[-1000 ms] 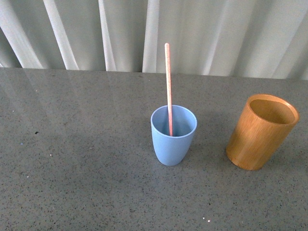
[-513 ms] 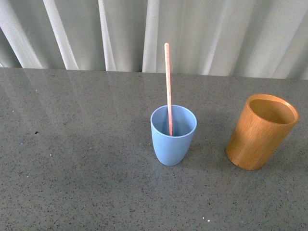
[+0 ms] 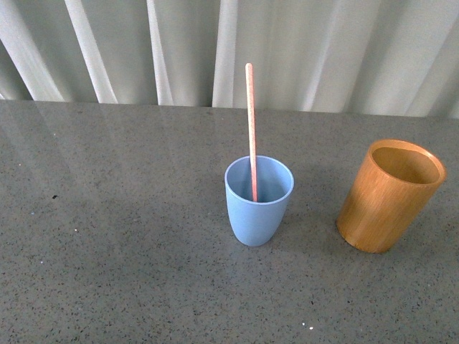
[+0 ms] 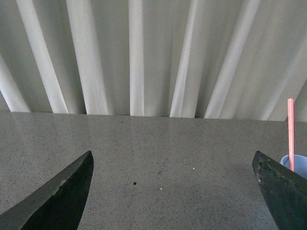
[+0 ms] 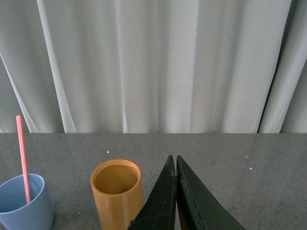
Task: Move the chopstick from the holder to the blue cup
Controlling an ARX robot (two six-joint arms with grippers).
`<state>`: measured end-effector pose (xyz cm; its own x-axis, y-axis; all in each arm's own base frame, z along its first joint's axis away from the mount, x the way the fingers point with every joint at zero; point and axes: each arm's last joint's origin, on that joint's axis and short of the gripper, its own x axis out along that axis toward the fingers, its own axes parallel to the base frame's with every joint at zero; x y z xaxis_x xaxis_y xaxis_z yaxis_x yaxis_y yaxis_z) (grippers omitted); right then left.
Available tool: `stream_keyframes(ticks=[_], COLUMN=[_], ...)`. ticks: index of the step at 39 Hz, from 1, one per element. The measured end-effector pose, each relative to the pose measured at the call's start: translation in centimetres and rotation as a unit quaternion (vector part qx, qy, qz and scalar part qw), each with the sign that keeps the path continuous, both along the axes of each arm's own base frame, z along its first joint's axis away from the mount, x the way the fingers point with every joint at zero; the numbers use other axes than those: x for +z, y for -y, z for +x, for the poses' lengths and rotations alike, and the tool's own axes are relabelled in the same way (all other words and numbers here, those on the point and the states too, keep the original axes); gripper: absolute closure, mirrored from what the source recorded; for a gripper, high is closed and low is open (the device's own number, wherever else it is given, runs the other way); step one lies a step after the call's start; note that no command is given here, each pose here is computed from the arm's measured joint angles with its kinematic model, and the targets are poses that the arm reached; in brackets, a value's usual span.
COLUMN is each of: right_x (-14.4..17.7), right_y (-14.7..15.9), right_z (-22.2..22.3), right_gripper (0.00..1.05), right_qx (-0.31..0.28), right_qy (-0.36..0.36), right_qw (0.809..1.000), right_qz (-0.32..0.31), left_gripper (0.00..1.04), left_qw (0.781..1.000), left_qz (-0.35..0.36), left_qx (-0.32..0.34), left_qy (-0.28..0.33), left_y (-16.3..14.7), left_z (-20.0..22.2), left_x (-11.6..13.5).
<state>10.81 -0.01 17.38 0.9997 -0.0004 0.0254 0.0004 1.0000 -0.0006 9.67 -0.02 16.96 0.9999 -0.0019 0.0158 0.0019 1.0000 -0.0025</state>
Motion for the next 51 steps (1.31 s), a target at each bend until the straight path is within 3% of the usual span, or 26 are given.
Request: stream_keyframes(ticks=[14, 20, 25, 33, 51], right_x=[-0.3, -0.3, -0.3, -0.3, -0.3], right_y=[0.0, 0.0, 0.0, 0.0, 0.0], right_z=[-1.1, -1.1, -1.1, -1.2, -1.2], right_gripper=[1.04, 0.71, 0.52, 0.08, 0.1], right_qx=[0.0, 0.0, 0.0, 0.0, 0.0], right_qy=[-0.003, -0.003, -0.004, -0.003, -0.003], right_qw=[1.0, 1.0, 1.0, 1.0, 1.0], right_qz=[0.0, 0.0, 0.0, 0.001, 0.0], left_gripper=[0.07, 0.07, 0.07, 0.07, 0.07], left_qw=[1.0, 1.0, 1.0, 1.0, 1.0], left_qz=[0.0, 0.0, 0.0, 0.0, 0.0], left_qx=[0.0, 0.0, 0.0, 0.0, 0.0], left_qy=[0.0, 0.0, 0.0, 0.0, 0.0], left_y=[0.0, 0.0, 0.0, 0.0, 0.0], left_z=[0.0, 0.0, 0.0, 0.0, 0.0], left_x=[0.0, 0.0, 0.0, 0.0, 0.0])
